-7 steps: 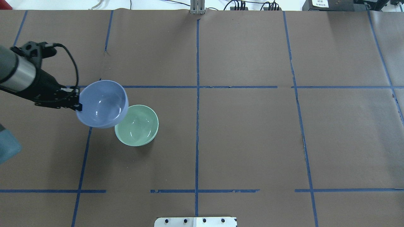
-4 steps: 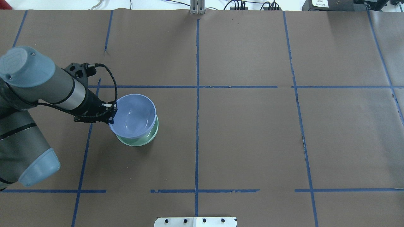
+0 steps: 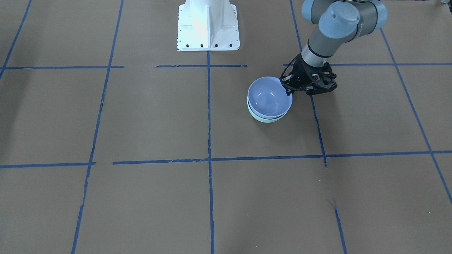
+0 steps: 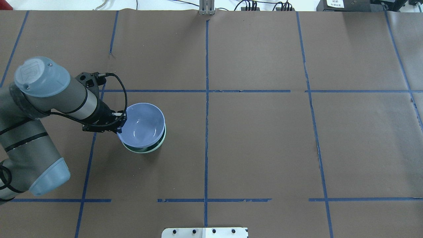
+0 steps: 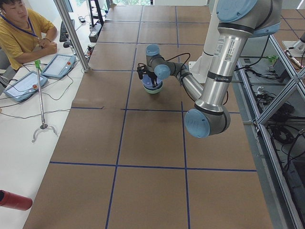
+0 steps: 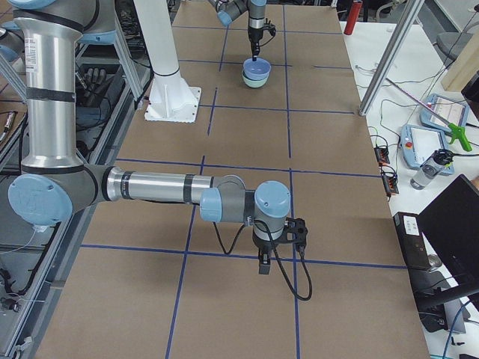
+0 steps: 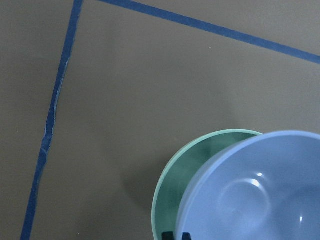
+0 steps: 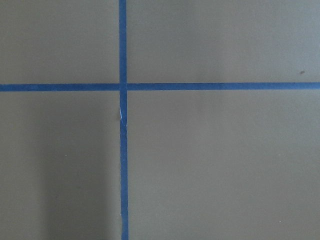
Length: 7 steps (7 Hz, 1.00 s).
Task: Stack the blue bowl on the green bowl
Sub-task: 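Lower the blue bowl into the green bowl and open the left gripper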
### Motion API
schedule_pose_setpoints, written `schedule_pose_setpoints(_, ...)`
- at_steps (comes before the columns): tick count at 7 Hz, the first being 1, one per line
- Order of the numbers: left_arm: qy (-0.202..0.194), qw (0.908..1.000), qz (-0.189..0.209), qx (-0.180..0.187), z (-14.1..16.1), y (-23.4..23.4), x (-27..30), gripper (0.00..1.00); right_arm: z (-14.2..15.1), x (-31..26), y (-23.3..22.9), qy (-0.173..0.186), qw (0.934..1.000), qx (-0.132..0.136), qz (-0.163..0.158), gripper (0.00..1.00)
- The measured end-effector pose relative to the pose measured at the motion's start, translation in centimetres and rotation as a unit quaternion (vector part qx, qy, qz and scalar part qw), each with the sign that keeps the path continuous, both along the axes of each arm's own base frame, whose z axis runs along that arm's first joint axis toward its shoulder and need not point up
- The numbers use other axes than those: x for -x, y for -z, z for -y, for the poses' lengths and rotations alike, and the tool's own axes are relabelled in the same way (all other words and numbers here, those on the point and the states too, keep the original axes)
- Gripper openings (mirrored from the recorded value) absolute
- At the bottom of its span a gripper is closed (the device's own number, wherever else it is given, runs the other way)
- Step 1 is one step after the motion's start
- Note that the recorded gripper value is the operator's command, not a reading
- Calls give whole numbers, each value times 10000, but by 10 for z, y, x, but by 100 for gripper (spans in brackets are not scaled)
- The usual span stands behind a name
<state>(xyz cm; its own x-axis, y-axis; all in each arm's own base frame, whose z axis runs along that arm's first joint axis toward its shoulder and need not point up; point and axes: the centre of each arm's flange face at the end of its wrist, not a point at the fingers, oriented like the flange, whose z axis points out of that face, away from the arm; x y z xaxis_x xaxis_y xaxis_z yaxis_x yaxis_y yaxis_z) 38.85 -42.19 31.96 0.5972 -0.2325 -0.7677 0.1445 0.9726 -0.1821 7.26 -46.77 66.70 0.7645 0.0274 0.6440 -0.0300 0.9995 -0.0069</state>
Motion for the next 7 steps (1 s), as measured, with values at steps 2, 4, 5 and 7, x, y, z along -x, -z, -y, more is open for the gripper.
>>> schedule_pose_setpoints(2,3,10000,-4,17,1,-2,-2,85,0,0,0,0,10000,-3,4,100)
schedule_pose_setpoints(4,59,10000,26,-21,2,-2,-2,100,0,0,0,0,10000,-3,0,100)
schedule_pose_setpoints(5,82,9999,2,-71,2,1,0,100,0,0,0,0,10000,-4,-1,100)
schedule_pose_setpoints(7,-48,9991,-212,-375,2,8,20,100,0,0,0,0,10000,-3,-1,100)
